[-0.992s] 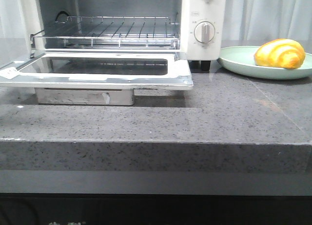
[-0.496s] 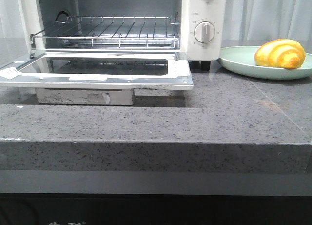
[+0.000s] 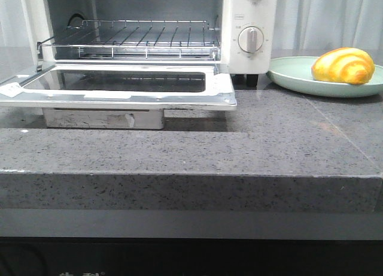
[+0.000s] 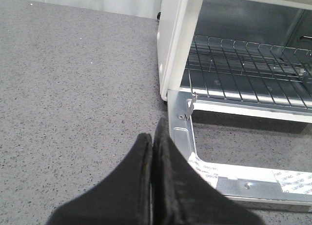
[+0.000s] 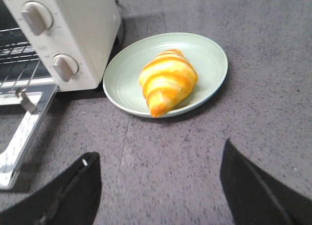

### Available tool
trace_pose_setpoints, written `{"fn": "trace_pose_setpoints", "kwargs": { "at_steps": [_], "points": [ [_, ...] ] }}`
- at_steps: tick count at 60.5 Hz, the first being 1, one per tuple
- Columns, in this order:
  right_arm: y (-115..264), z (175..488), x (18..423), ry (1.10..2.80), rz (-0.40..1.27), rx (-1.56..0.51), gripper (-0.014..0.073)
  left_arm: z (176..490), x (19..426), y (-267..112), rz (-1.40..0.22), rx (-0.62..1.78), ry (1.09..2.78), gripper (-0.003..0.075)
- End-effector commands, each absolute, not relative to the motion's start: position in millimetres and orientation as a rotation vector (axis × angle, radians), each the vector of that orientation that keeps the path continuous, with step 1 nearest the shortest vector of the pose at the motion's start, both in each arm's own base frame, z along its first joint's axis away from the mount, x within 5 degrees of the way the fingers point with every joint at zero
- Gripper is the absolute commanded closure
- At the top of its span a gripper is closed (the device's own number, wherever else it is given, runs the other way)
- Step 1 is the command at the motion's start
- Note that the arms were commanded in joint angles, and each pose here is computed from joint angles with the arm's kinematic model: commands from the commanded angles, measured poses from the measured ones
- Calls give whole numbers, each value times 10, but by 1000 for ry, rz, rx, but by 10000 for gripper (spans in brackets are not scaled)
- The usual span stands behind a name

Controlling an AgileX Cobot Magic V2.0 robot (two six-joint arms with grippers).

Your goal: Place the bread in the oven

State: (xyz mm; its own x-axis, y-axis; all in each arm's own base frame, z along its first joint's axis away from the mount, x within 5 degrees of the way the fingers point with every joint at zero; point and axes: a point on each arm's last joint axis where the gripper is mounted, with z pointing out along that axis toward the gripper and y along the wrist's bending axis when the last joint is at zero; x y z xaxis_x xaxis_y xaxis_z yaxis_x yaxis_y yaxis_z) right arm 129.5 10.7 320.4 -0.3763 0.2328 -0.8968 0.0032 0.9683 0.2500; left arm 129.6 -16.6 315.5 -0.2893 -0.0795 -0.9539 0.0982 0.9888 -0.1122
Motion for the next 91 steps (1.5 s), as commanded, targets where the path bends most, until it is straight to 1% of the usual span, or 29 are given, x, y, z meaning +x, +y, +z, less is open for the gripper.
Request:
{"fn": "trace_pose_setpoints", "kwargs": {
  "at_steps": [1,9,15,18,23,29,39,50,68,85,87,90,91],
  "points": [
    [64,3459,1609,1891,247,236,57,3320,1303,-159,-189,-7,1751,741],
    [-68,3533,2079,1972,243,369,57,3320,1303,-159,-189,-7,1751,741],
    [-132,3527,2509,2029,286,453,57,3320,1303,-159,-189,-7,1751,741],
    [-132,3526,2650,2054,308,472,57,3320,1303,-159,-189,-7,1751,741],
    [-124,3532,2855,2097,335,484,57,3320,1303,-159,-189,-7,1751,741],
    [-115,3459,3079,2176,363,493,57,3320,1303,-159,-189,-7,1751,741],
    [-83,3355,3359,2223,437,498,57,3322,1303,-159,-189,-7,1749,741],
    [-78,3243,3523,2247,462,503,57,3323,1303,-159,-189,-7,1747,741],
    [-100,3211,3591,2219,445,505,57,3323,1303,-159,-189,-7,1747,741],
    [-99,3084,3650,2267,442,504,59,3323,1303,-159,-189,-7,1747,741],
    [-98,3082,3648,2270,441,502,72,3323,1303,-159,-189,-7,1747,741],
    [-96,3087,3643,2272,439,494,119,3323,1303,-159,-189,-7,1747,741],
    [-96,3087,3642,2274,439,492,148,3323,1303,-159,-189,-7,1747,741]
  ]
}}
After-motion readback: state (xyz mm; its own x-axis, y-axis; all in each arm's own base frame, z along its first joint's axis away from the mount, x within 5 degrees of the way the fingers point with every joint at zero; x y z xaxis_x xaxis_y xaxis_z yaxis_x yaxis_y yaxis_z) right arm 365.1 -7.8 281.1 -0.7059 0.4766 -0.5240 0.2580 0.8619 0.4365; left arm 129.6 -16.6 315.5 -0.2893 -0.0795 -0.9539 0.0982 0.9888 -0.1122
